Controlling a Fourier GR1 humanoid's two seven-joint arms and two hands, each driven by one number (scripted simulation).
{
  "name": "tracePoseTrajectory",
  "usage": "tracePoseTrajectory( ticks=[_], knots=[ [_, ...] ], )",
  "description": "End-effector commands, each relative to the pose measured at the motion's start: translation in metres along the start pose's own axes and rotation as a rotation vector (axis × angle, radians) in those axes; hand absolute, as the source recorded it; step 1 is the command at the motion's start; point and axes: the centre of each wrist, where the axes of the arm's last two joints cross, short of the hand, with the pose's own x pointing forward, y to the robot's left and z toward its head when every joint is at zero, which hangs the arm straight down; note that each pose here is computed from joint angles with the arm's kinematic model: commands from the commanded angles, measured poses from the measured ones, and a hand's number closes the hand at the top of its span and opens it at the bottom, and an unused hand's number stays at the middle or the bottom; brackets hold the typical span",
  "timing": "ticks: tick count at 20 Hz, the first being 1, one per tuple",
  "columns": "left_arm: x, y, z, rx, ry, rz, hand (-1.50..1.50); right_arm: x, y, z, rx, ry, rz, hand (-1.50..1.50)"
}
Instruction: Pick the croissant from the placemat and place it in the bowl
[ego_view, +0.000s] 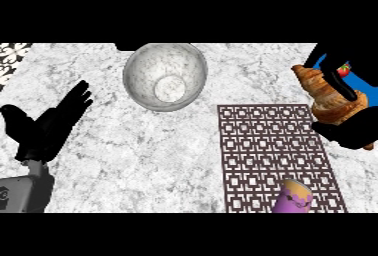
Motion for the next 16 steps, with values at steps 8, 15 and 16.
tracePoseTrajectory(
  ticks=[8, 15, 16],
  knots=[
    [0.004, 0.003, -0.001, -0.002, -0.005, 0.012, 0.00, 0.087, -0.049, -0.042, -0.029, -0.080, -0.218, 1.50],
    [-0.007, -0.004, -0.013, -0.001, -0.001, -0.005, 0.00, 0.139, -0.030, -0.073, -0.081, -0.090, -0.249, 1.50],
    [0.012, 0.007, -0.014, -0.007, -0.017, 0.002, 0.00, 0.122, -0.042, -0.093, -0.090, -0.089, -0.269, 1.50]
  ],
)
